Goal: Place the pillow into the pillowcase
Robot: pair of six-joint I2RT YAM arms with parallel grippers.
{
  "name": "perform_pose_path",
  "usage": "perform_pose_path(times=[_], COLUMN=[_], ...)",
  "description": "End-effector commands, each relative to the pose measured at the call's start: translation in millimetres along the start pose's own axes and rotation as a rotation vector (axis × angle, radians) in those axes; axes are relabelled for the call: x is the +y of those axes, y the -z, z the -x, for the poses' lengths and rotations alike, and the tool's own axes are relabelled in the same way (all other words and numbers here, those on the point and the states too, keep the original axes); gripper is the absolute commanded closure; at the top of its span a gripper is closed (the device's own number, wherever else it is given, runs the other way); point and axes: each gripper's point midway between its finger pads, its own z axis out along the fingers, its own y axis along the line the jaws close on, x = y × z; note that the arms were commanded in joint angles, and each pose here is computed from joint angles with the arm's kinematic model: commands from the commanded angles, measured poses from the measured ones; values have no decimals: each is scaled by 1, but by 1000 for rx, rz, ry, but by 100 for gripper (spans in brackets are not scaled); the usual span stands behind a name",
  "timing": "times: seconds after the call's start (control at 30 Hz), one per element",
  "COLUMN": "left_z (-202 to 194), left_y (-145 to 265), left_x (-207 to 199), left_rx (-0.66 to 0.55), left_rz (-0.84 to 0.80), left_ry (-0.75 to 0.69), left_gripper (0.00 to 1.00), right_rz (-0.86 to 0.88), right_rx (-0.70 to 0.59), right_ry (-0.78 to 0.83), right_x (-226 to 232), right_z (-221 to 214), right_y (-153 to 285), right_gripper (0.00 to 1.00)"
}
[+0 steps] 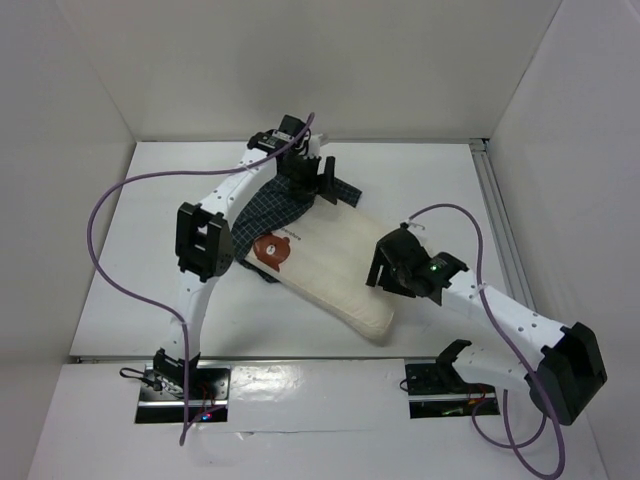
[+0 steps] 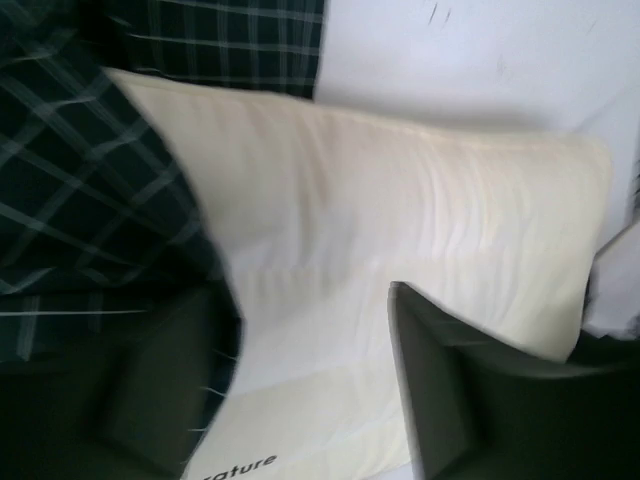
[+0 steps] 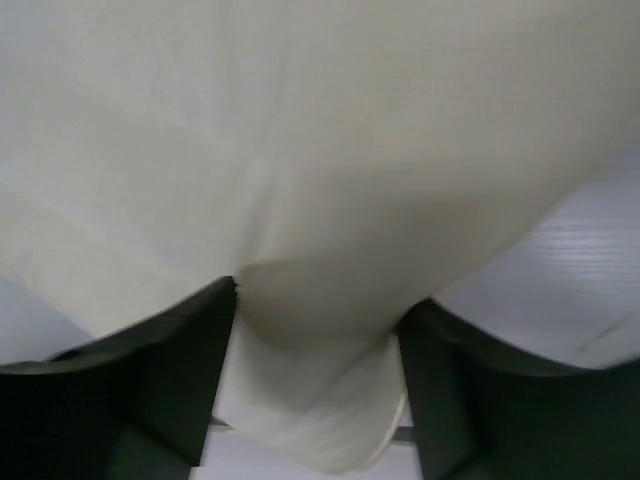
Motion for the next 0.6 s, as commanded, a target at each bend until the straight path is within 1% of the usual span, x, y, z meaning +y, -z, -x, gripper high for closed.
perform_pose_path(times=[0.0, 0.03, 0.07, 0.1, 0.13, 0.17, 0.2, 0.23, 0.27, 0.3, 0.33, 0.37, 0.4, 0.43, 0.47, 0.5, 0.53, 0.57], left_z=[22, 32, 38, 43, 50, 59, 63, 59, 61, 44, 38, 33, 22, -7, -17, -31, -66, -78], left_y=[47, 64, 89, 105, 124, 146, 181, 188, 211, 208, 235, 251, 255, 248, 251, 247, 221, 225], left_x=[-24, -20, -25, -25, -22, -6, -9, 6, 31, 53, 54, 80, 93, 105, 117, 123, 136, 132], left_rx=[-104, -144, -187, -220, -262, -316, -389, -405, -454, -432, -492, -534, -544, -512, -528, -517, -441, -460], left_rz=[3, 6, 5, 6, 19, 52, 61, 85, 116, 147, 161, 197, 214, 221, 212, 206, 200, 164], left_ry=[-48, -44, -49, -37, -27, 6, 28, 68, 121, 209, 233, 299, 376, 436, 472, 529, 604, 617], left_gripper=[5, 0, 0, 0, 0, 0, 0, 4, 17, 22, 27, 35, 53, 58, 59, 59, 51, 45], right_rz=[38, 60, 56, 51, 73, 67, 65, 92, 96, 105, 126, 135, 141, 174, 167, 170, 174, 192], right_rx=[-88, -121, -136, -149, -200, -202, -214, -267, -269, -283, -336, -298, -294, -310, -245, -237, -224, -192], right_ry=[16, 27, 73, 95, 107, 147, 211, 231, 324, 369, 403, 505, 598, 645, 750, 839, 895, 968], right_x=[15, 24, 25, 29, 43, 51, 59, 77, 94, 109, 131, 155, 169, 194, 209, 219, 227, 239], right_z=[25, 39, 46, 53, 75, 80, 87, 106, 107, 109, 124, 105, 101, 103, 76, 66, 55, 31], right_y=[9, 18, 25, 29, 43, 43, 47, 61, 54, 54, 65, 48, 44, 48, 24, 18, 11, -1], right_gripper=[19, 7, 4, 2, 2, 0, 0, 0, 0, 0, 0, 0, 0, 0, 0, 0, 0, 0])
